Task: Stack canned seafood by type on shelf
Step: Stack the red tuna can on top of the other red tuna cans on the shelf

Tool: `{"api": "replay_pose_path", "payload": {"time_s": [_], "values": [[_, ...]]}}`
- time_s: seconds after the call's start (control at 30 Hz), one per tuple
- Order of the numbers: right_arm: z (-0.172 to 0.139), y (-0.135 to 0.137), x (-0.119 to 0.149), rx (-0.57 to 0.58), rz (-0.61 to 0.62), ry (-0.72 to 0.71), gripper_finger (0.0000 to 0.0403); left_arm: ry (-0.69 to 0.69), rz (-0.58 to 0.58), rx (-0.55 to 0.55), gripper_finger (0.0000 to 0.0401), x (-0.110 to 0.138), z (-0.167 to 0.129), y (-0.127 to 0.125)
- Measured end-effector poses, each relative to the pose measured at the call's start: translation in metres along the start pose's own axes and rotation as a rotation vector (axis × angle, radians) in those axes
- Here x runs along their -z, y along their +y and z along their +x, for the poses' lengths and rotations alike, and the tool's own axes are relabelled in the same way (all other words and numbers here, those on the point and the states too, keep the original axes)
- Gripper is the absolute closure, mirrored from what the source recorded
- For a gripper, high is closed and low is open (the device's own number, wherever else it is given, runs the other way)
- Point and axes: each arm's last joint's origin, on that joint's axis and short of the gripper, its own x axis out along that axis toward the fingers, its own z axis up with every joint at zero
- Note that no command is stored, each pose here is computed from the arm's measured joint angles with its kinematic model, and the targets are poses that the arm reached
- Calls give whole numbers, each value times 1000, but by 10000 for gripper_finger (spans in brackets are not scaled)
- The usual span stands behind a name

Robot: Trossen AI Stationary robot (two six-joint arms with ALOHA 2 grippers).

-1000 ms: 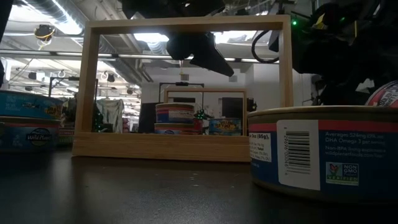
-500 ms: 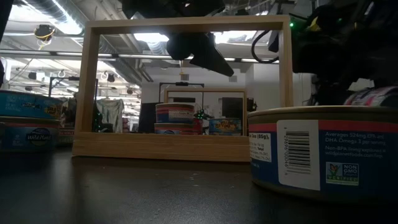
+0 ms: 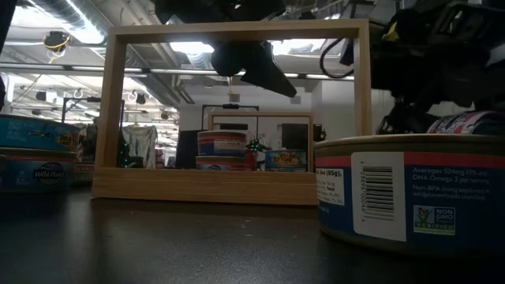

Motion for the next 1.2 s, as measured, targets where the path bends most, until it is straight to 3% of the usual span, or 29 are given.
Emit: {"api": "replay_pose_path", "payload": {"time_s": [0.27, 0.47, 0.57, 0.9, 1.2], "values": [[-21, 22, 2, 25, -83, -94, 190, 0, 0, 0, 274, 0, 0, 0], [-41, 43, 7, 38, -36, -192, 190, 0, 0, 0, 274, 0, 0, 0], [-44, 52, 10, 115, -34, -233, 190, 0, 0, 0, 274, 0, 0, 0], [-21, 81, 20, 435, -190, -264, 190, 0, -5, 0, 274, 0, 0, 0], [2, 106, 34, 414, -321, -193, 190, 0, -5, 0, 274, 0, 0, 0]]}}
